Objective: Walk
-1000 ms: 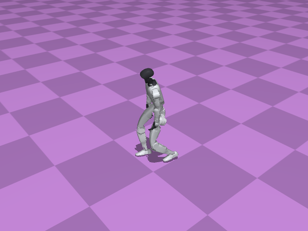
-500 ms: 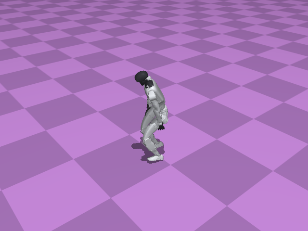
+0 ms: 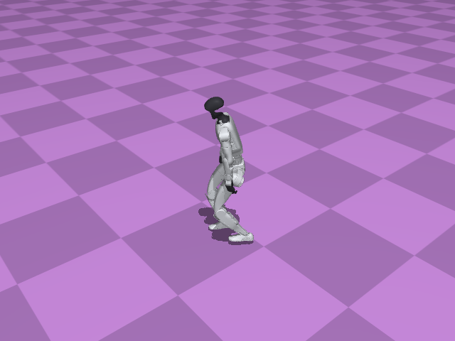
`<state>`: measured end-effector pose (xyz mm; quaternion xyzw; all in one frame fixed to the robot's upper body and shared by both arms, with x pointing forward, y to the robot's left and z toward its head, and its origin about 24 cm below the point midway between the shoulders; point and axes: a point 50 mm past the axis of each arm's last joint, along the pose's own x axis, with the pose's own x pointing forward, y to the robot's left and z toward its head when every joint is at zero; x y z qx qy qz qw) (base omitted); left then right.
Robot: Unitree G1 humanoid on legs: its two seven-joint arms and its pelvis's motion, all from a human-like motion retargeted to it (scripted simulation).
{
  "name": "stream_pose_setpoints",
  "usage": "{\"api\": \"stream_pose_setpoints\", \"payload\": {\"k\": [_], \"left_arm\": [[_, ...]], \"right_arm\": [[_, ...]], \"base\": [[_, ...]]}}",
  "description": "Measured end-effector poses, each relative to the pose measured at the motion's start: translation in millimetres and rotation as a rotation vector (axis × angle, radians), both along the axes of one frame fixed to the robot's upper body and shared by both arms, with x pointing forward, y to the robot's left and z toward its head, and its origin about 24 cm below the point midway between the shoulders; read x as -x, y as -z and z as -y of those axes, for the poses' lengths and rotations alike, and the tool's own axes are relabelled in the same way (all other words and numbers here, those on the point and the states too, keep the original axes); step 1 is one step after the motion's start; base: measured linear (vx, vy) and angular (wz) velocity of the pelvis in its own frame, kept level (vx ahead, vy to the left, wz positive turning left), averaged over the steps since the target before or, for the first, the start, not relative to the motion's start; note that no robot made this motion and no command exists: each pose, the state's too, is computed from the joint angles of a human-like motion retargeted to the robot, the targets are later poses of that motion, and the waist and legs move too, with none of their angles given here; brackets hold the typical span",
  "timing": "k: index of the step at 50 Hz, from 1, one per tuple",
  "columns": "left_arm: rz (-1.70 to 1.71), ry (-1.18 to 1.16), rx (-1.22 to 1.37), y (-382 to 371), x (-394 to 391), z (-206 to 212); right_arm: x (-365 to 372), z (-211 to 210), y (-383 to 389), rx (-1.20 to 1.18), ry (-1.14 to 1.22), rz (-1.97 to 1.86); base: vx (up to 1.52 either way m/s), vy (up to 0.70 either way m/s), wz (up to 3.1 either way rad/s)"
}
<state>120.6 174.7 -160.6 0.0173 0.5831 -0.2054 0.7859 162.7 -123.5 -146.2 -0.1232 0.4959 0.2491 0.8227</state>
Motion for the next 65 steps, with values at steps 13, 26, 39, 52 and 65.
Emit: {"api": "stream_pose_setpoints", "payload": {"k": [13,26,39,52,65], "left_arm": [[-0.074,0.144,-0.06,5.8,14.8,5.0],[-0.069,0.112,0.029,1.9,0.1,24.2],[-0.048,0.074,0.098,-4.3,-10.5,16.8],[-0.019,0.278,0.062,-13.0,-23.0,-0.6],[0.015,0.319,0.084,-16.6,-27.0,1.0]], "right_arm": [[-0.2,15.1,2.4,0.085,-0.066,-0.015],[-15.8,10.0,-4.0,0.043,-0.043,-0.036],[-37.2,-14.4,-18.2,-0.07,-0.077,0.031],[-43.0,-10.6,-21.2,0.011,-0.292,0.033],[-47.8,3.0,-22.8,0.073,-0.346,0.041]], "base": [[0.14,0.09,-0.42],[-0.09,0.24,-0.84],[-0.23,0.18,-1.05],[-0.09,0.07,-0.72],[-0.01,0.02,-0.49]]}}
